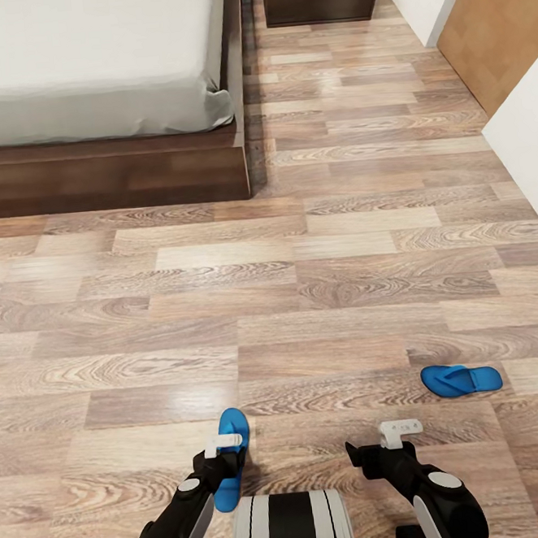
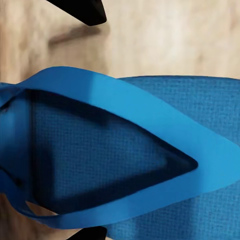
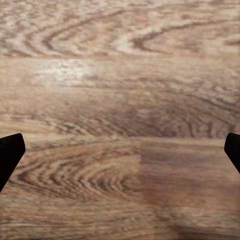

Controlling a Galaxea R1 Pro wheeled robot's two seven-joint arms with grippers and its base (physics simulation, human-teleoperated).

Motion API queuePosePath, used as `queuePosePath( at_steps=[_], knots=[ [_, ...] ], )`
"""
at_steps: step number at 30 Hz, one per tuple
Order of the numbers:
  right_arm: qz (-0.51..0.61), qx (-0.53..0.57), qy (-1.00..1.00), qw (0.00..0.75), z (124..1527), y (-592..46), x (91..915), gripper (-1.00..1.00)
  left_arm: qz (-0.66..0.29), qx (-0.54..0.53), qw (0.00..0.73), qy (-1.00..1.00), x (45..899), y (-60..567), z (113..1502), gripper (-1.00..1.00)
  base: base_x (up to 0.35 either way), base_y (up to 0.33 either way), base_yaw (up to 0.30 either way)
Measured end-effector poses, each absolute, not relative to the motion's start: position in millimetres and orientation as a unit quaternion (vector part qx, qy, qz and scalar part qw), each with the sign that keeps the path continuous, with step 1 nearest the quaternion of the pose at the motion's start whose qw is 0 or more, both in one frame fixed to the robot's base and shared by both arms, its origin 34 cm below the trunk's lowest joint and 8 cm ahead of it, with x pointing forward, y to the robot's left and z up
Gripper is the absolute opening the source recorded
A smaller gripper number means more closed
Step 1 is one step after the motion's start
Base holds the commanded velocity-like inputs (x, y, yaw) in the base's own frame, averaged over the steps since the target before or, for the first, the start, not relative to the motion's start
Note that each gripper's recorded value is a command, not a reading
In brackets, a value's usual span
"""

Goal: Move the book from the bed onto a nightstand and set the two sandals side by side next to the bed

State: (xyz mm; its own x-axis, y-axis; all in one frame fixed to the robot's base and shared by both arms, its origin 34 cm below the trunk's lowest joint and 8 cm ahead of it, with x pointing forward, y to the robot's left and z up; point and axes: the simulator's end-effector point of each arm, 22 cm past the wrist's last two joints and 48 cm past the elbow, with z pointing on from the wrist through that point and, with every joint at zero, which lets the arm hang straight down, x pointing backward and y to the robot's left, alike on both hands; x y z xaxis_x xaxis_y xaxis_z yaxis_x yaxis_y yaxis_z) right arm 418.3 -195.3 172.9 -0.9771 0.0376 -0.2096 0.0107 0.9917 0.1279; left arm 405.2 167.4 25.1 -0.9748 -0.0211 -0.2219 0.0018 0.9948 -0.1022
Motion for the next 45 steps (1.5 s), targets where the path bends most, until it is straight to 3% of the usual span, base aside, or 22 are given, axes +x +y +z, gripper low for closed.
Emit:
queuePosePath(
  at_steps=[1,45],
  knots=[
    [0.063,0.012,0.992,0.106,173.0,-195.4,418.4,1.00,-0.051,-0.005,0.112,0.992,405.2,167.4,25.1,-1.00,0.000,0.000,0.000],
    [0.063,0.008,0.986,0.155,211.9,-196.2,446.5,1.00,-0.047,-0.001,0.160,0.986,448.8,174.1,62.7,-1.00,0.000,0.000,0.000]
  ],
)
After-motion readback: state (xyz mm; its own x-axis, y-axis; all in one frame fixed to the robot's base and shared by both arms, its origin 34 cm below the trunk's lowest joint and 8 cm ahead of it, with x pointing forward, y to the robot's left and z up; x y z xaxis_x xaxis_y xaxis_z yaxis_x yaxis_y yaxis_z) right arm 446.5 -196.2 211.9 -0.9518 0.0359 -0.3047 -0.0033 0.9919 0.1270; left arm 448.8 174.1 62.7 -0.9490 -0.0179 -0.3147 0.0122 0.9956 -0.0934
